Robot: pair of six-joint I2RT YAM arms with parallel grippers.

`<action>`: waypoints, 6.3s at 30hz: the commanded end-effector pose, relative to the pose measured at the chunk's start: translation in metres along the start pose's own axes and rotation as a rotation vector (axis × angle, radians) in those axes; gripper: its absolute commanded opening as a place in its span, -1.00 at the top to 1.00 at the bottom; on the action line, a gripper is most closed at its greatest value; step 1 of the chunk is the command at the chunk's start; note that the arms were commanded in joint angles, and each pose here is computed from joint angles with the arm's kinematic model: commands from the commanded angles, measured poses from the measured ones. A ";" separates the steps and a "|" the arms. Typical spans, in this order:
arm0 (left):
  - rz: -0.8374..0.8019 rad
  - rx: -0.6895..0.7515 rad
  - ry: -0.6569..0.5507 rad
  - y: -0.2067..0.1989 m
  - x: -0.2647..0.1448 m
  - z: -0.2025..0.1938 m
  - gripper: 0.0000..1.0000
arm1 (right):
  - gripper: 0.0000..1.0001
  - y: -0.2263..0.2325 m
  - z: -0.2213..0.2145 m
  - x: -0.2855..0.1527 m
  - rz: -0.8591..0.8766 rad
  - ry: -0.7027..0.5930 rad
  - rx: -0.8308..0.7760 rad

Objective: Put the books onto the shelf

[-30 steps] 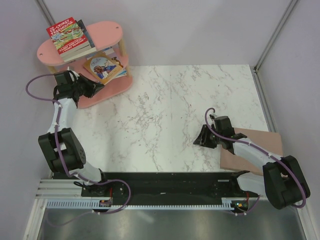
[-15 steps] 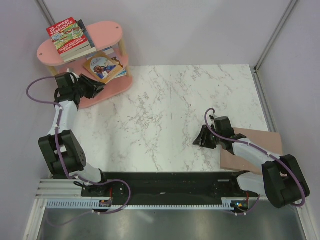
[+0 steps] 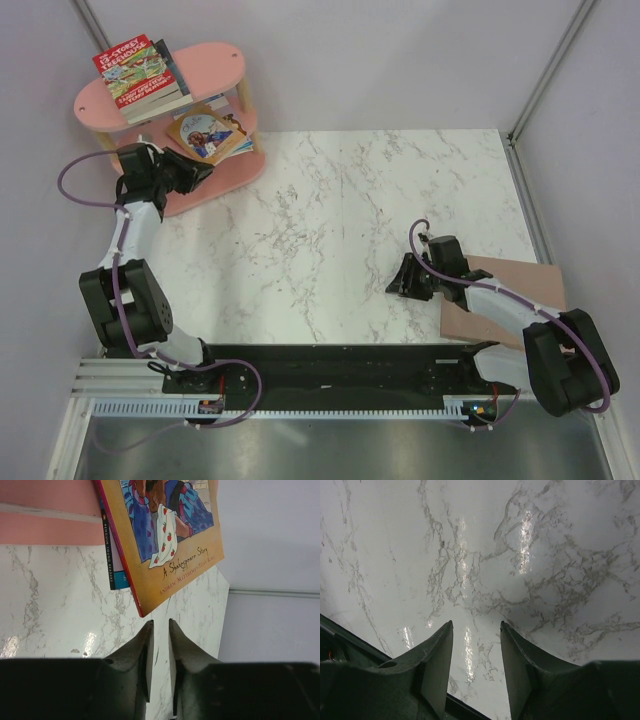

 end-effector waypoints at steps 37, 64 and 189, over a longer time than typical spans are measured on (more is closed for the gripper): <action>0.037 0.003 -0.124 -0.002 0.006 0.006 0.24 | -0.05 -0.001 -0.006 0.000 0.026 0.002 0.001; -0.028 -0.061 -0.200 -0.011 0.015 0.005 0.76 | -0.07 -0.004 -0.009 0.003 0.021 0.018 0.007; 0.431 0.635 -0.078 -0.010 -0.004 0.016 0.96 | -0.18 -0.009 -0.016 0.016 0.026 0.068 0.035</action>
Point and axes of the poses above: each gripper's point midway between its finger pads, its own x axis out along the fingers, its own y axis along the line the jaws close on, z = x × y, the point moved 5 cm from there along -x, back along the fingers, and after that the axes turned 4 degrees about x, right-handed, at the moved point
